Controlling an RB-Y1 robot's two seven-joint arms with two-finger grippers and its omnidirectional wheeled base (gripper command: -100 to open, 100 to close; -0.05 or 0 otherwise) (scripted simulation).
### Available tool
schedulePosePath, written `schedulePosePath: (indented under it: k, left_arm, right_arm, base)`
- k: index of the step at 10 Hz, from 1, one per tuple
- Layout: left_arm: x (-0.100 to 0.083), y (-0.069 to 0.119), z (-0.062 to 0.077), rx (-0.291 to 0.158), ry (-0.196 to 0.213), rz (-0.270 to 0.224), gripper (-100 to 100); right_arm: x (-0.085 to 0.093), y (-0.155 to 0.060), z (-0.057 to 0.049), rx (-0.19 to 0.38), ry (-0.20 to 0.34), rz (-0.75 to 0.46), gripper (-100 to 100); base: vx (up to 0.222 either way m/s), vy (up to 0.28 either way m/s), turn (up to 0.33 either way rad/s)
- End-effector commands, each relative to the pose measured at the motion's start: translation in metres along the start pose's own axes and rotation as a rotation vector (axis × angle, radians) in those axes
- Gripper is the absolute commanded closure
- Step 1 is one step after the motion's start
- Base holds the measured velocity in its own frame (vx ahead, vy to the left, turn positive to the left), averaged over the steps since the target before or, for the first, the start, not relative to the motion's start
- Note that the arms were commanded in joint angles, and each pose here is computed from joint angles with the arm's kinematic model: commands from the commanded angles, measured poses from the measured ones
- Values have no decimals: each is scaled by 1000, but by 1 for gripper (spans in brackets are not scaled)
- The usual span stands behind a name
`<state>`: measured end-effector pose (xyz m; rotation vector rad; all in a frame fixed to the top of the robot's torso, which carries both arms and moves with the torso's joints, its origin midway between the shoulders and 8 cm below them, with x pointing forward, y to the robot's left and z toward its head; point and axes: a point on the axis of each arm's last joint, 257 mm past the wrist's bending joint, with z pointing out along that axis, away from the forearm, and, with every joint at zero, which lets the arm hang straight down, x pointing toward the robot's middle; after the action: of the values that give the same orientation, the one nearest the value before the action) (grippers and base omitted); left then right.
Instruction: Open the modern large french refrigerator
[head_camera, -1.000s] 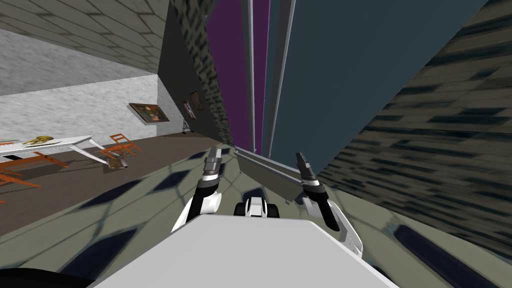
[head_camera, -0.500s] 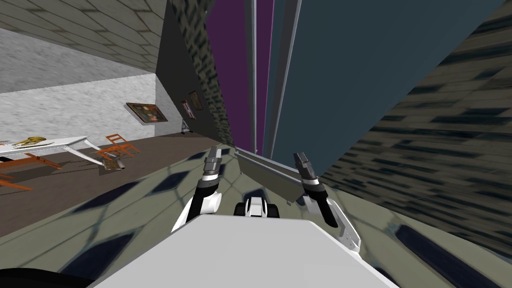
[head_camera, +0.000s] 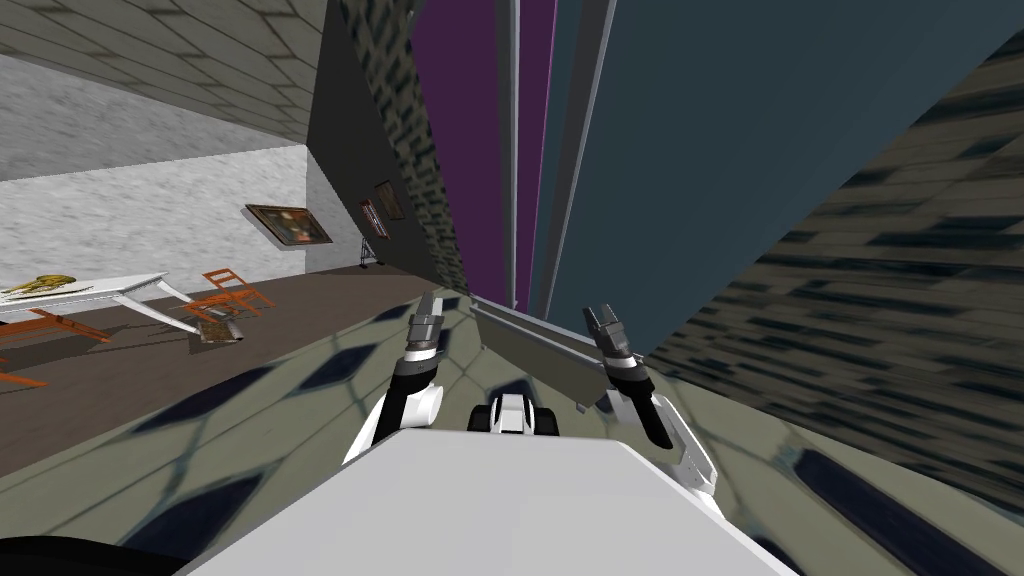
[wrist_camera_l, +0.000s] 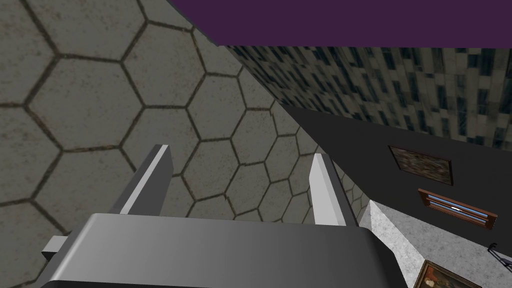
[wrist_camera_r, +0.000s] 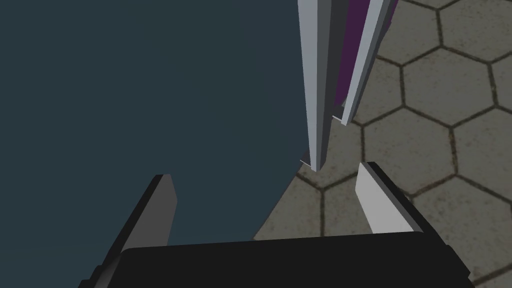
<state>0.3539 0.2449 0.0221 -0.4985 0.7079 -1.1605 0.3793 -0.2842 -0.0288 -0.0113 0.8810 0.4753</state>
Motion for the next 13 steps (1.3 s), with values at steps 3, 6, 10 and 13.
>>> schedulePosePath:
  k: [3,6,10,13]
  left_arm:
    - [0,0,0,0,0,0,0]
    - [0,0,0,0,0,0,0]
    - [0,0,0,0,0,0,0]
    - [0,0,0,0,0,0,0]
  right_arm:
    - [8,-8,-2,-19,17,-178,-100]
    - [13,-13,-4,-27,26,-263,-100]
    - [24,-24,-8,-42,50,-425,-100]
    - [35,-36,-15,-54,81,-555,-100]
  base:
    - [28,44,-21]
    - [32,42,-13]
    - [34,43,-26]
    - [38,54,-29]
